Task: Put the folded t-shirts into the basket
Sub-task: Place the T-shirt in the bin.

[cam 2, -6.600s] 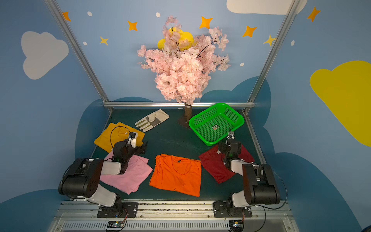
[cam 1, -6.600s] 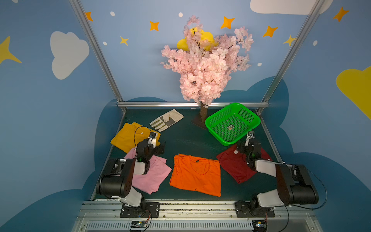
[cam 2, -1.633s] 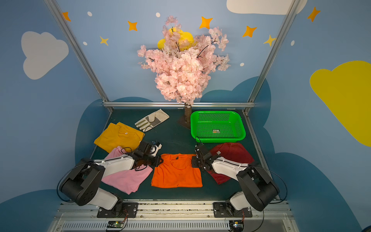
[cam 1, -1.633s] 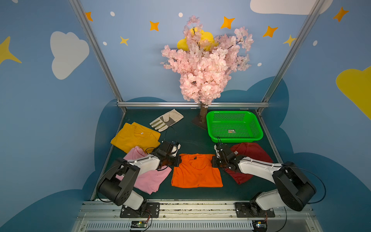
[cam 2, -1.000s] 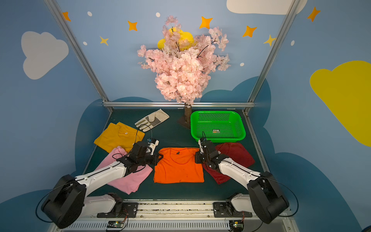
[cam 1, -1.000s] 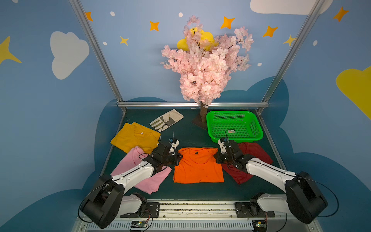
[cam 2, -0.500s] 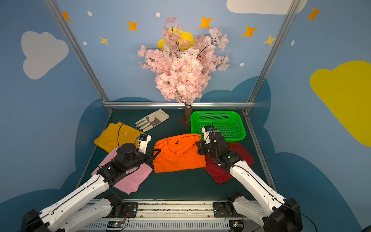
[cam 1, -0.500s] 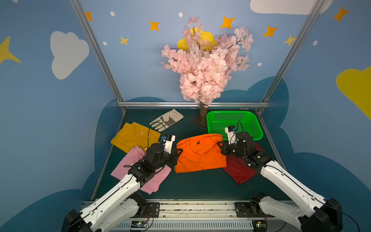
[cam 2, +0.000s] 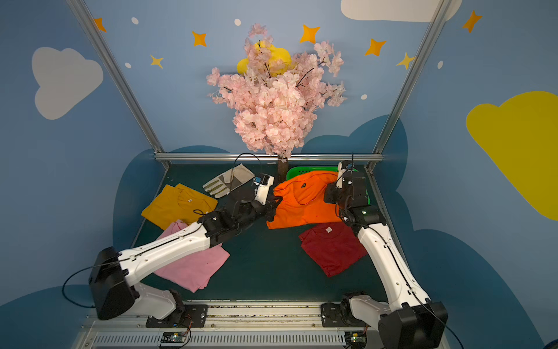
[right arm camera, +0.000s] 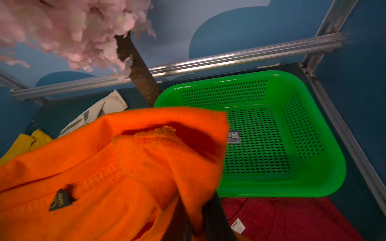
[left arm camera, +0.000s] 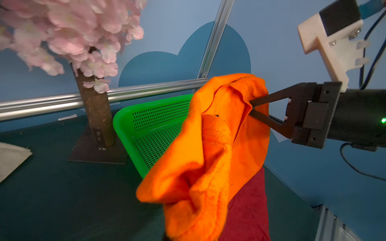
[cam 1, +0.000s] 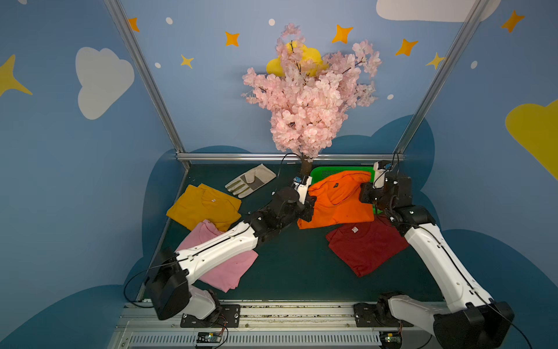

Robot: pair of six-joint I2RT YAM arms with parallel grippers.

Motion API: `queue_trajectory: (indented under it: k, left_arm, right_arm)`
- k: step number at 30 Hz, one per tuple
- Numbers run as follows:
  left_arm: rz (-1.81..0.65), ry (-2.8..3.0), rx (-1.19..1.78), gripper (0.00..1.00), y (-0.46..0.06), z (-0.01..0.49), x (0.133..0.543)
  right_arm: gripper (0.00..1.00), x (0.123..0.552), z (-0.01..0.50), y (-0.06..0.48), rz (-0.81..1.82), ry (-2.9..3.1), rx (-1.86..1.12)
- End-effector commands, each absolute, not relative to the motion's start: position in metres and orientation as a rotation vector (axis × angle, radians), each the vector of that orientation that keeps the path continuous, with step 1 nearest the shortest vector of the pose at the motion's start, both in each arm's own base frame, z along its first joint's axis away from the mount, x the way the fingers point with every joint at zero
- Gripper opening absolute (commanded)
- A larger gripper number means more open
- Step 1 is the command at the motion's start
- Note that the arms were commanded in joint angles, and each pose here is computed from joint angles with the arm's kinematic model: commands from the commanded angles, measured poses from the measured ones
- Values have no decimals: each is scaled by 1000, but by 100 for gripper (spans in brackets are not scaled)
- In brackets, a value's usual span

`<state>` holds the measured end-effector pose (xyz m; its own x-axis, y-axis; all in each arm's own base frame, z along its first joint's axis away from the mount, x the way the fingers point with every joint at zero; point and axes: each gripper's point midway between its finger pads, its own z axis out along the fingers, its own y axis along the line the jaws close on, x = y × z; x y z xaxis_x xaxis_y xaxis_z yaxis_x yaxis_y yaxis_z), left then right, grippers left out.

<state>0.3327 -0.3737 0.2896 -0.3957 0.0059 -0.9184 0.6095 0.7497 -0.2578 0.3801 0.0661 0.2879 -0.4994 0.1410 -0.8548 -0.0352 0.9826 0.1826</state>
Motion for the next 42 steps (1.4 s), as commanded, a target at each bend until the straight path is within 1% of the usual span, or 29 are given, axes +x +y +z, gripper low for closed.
queue_trajectory:
  k: [1,7,13,17,22,26,32,39,42]
  left_arm:
    - [-622,1754,520,2,-405,310,362]
    - [-565,1680,622,3,-465,298,407]
    - [-600,1676,667,3,-500,293,439]
    - [-627,1742,684,3,-512,273,456]
    - [-622,1810,673,3,-512,253,475]
    - [-637,1869,667,3,-509,236,479]
    - [-638,1954,650,3,-498,217,482]
    - [-678,2049,648,4,-494,198,469]
    - [-651,2084,625,4,-490,181,474]
  right_arm:
    - [0,402,308,36,96,2027,112]
    - [0,440,302,-5,-37,2017,148]
    - [0,475,281,-31,-8,2059,179]
    - [0,494,262,-36,39,2107,177]
    - [0,511,239,-27,96,2174,127]
    - [0,518,220,-24,112,2247,102]
    - [0,519,201,-31,55,2339,90]
    - [0,517,188,-43,-52,2403,83]
    - [0,519,174,-47,-107,2437,66]
